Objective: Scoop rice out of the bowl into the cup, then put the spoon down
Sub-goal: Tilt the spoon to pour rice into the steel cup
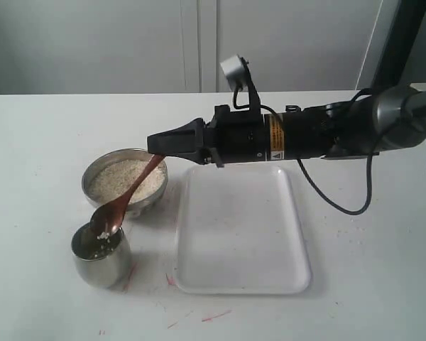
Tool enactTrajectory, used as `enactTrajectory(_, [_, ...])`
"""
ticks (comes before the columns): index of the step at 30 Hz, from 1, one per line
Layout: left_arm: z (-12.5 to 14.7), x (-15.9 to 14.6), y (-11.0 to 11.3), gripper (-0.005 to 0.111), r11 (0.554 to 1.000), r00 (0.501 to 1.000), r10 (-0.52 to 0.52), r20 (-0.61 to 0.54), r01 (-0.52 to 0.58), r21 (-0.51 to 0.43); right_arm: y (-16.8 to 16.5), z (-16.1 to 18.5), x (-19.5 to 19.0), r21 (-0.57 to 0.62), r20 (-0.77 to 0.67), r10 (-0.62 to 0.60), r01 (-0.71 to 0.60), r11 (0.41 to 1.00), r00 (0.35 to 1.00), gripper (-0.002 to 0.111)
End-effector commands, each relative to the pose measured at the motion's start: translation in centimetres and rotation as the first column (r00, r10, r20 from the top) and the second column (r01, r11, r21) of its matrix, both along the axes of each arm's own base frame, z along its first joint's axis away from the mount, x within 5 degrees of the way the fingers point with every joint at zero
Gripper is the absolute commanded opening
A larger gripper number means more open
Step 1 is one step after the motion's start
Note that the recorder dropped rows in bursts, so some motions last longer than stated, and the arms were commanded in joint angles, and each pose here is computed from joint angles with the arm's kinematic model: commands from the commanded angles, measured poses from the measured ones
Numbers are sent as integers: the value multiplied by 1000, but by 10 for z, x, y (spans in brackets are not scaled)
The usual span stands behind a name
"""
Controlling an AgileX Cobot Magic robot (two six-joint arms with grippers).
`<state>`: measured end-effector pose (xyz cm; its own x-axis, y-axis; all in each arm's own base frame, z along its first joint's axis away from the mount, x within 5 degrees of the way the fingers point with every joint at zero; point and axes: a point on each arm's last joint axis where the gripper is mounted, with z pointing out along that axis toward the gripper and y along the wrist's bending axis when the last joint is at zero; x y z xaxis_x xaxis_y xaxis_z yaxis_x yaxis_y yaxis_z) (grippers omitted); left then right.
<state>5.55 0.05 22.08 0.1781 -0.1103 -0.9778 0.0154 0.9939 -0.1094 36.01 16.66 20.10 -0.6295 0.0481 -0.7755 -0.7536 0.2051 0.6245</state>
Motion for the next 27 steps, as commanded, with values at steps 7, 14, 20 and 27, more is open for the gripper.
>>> enactTrajectory(7, [2, -1, 0, 14, 1000, 1000, -1, 12, 1, -5, 21, 8, -14, -17, 136, 89, -88, 996, 987, 0])
enactTrajectory(14, [2, -1, 0, 14, 1000, 1000, -1, 12, 1, -5, 21, 13, -15, -17, 154, 91, -90, 996, 984, 0])
enactTrajectory(20, [2, -1, 0, 14, 1000, 1000, -1, 12, 1, -5, 20, 13, -14, -7, 149, 79, -79, 997, 986, 0])
enactTrajectory(27, [2, -1, 0, 14, 1000, 1000, -1, 12, 1, -5, 14, 19, -6, 71, 61, -3, -2, 998, 998, 0])
